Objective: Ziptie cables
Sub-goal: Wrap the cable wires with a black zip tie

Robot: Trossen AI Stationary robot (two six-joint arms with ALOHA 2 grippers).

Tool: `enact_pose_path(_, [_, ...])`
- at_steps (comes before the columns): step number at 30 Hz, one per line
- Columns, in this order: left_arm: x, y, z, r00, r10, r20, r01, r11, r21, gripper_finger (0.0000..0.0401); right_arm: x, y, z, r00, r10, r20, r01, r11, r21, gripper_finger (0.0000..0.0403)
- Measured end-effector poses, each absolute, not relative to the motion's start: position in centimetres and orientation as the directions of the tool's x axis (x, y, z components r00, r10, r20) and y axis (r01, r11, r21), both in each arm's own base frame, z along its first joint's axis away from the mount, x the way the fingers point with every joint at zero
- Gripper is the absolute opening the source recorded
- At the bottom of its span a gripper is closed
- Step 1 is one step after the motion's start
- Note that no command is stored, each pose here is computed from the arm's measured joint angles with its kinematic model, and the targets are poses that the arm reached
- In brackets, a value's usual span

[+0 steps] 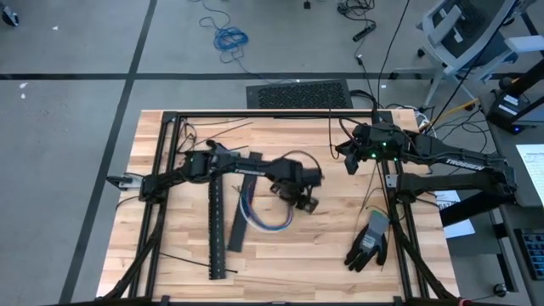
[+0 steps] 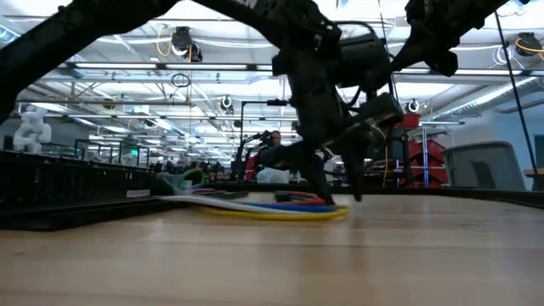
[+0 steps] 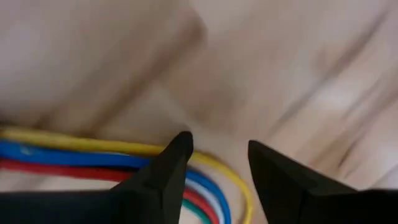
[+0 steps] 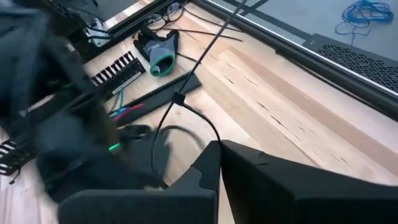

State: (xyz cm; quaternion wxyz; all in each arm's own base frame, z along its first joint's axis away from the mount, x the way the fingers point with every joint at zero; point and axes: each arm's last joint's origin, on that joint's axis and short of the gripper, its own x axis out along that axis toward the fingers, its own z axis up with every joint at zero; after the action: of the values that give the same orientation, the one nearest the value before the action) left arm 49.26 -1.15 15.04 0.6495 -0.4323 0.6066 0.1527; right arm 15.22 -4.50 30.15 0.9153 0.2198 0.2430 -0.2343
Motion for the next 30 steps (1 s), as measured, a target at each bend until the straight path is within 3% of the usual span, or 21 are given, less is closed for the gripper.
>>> enact_pose_path(4, [48.0, -4.0, 16.3, 0.141, -0.365, -0.92, -0.7, 0.62, -0.354, 0.0171, 15.3, -4.6, 30.3, 0.776, -0.333, -0.536, 0.536, 0.797, 0.28, 0.0])
enact_pose_path(7, [47.6, -4.9, 19.3, 0.213, -0.335, -0.918, -0.674, 0.63, -0.386, 0.0171, 15.3, -4.7, 30.4, 0.778, -0.354, -0.519, 0.543, 0.795, 0.272, 0.0])
enact_pose_path(12, [45.7, -5.1, 25.6, 0.369, -0.025, -0.929, -0.702, 0.647, -0.296, 0.0171, 15.4, -5.0, 30.6, 0.784, -0.374, -0.495, 0.551, 0.786, 0.279, 0.0])
enact_pose_path(16, [43.1, -6.2, 27.6, 0.302, 0.258, -0.918, -0.825, 0.552, -0.116, 0.0171, 15.3, -5.3, 30.7, 0.78, -0.385, -0.493, 0.562, 0.779, 0.28, 0.0])
enact_pose_path(21, [42.2, -7.1, 25.9, 0.182, 0.256, -0.949, -0.936, 0.34, -0.088, 0.0171, 15.4, -5.4, 30.9, 0.788, -0.395, -0.472, 0.561, 0.776, 0.288, 0.0])
enact_pose_path(25, [42.4, -7.4, 24.9, 0.204, 0.24, -0.949, -0.949, 0.286, -0.132, 0.0171, 15.5, -5.5, 31.2, 0.804, -0.399, -0.44, 0.55, 0.781, 0.295, 0.0])
enact_pose_path(30, [41.7, -7.4, 22.7, 0.118, 0.231, -0.966, -0.977, 0.203, -0.071, 0.0171, 15.5, -5.5, 31.2, 0.805, -0.399, -0.439, 0.545, 0.789, 0.284, 0.0])
